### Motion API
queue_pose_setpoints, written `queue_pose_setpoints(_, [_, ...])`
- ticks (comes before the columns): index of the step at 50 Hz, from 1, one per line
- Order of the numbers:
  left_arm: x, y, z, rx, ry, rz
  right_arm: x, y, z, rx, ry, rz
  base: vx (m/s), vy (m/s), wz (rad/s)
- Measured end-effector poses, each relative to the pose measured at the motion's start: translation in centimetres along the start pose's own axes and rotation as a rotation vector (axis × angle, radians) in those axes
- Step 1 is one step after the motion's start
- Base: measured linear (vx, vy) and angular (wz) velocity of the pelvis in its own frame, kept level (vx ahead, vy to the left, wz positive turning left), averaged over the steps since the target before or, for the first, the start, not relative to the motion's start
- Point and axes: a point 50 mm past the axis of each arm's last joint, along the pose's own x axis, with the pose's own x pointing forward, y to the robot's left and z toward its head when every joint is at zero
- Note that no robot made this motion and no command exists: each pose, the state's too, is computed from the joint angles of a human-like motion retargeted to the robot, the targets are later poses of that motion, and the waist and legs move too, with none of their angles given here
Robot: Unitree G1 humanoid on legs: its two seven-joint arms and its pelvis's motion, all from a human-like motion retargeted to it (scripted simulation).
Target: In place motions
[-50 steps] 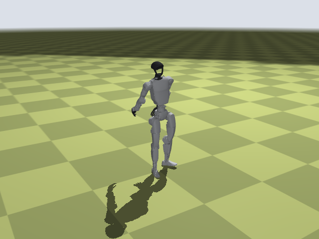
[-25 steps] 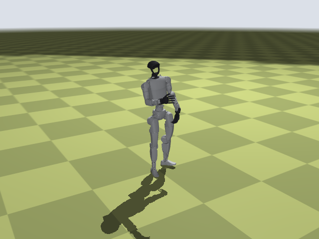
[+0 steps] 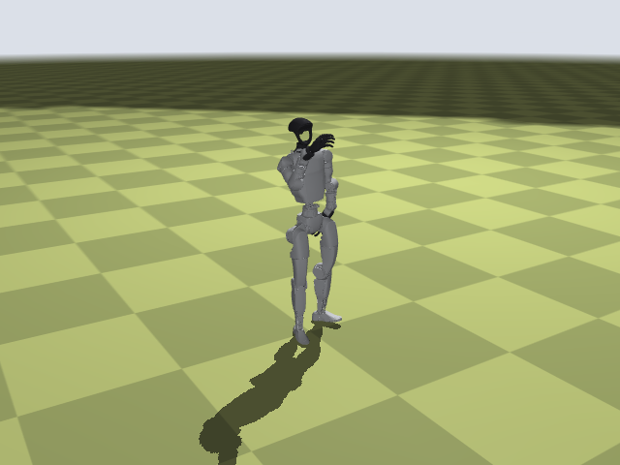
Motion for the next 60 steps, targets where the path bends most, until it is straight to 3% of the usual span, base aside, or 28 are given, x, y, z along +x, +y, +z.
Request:
queue_pose_setpoints(2, [-0.1, -0.1, 0.4, 0.004, -0.019, -0.001, -0.6, 0.3, 0.0, 0.024, -0.053, 0.003, 0.02, -0.02, 0.22])
queue_pose_setpoints(10, [-0.3, -1.1, 2.7, 0.019, -0.133, -0.023, -9.5, -2.4, 1.6, -0.229, -0.531, -0.868, 0.01, 0.0, 0.05])
queue_pose_setpoints(13, [-0.3, -1.4, 3.2, 0.041, -0.155, -0.016, -12.7, -0.5, 0.7, -0.194, -0.642, -0.976, 0.0, 0.0, 0.0])
queue_pose_setpoints(20, [-0.3, -1.5, 3.2, 0.067, -0.131, 0.003, -15.0, 6.6, -7.5, -0.276, -0.18, -0.678, 0.0, 0.0, 0.0])
queue_pose_setpoints(22, [-0.3, -1.6, 3.2, 0.072, -0.124, -0.006, -14.9, 9.3, -11.4, -0.242, 0.197, -0.381, 0.0, 0.0, 0.0])
queue_pose_setpoints(25, [-0.4, -1.7, 3.4, 0.093, -0.123, -0.02, -15.7, 12.2, -14.6, 0.003, 0.614, 0.018, 0.0, 0.0, 0.0])
queue_pose_setpoints(28, [-0.4, -1.6, 3.4, 0.119, -0.118, -0.017, -13.5, 12.0, -12.1, 0.126, 0.432, 0.061, 0.0, 0.0, 0.0])
queue_pose_setpoints(35, [-0.5, -1.7, 3.3, 0.145, -0.09, -0.006, -8.9, 4.5, -2.0, -0.15, -0.277, -0.524, -0.02, 0.04, 0.22])
queue_pose_setpoints(37, [-0.3, -1.8, 3.3, 0.14, -0.095, -0.014, -7.0, 4.5, -0.7, -0.313, -0.281, -0.373, -0.01, 0.02, 0.09])
queue_pose_setpoints(41, [-0.3, -1.9, 3.2, 0.122, -0.099, -0.021, -3.8, 6.3, -3.0, -0.465, 0.103, 0.188, 0.0, 0.0, 0.0])
queue_pose_setpoints(44, [-0.2, -1.8, 2.8, 0.104, -0.088, -0.026, -3.5, 6.4, -4.6, -0.53, 0.246, 0.281, 0.0, 0.0, 0.13])
queue_pose_setpoints(49, [0.1, -2.1, 2.3, 0.057, -0.086, -0.069, -5.4, 3.9, -4.1, -0.581, 0.157, -0.056, 0.06, -0.01, 0.26])
queue_pose_setpoints(55, [0.9, -2.1, 1.0, -0.049, -0.097, -0.108, -10.1, 0.9, -2.6, -0.35, -0.152, -0.637, 0.02, 0.0, 0.05])
queue_pose_setpoints(60, [0.9, -1.9, 0.5, -0.057, -0.073, -0.109, -13.6, -1.6, -4.9, -0.214, -0.152, -1.175, 0.0, -0.01, -0.26])
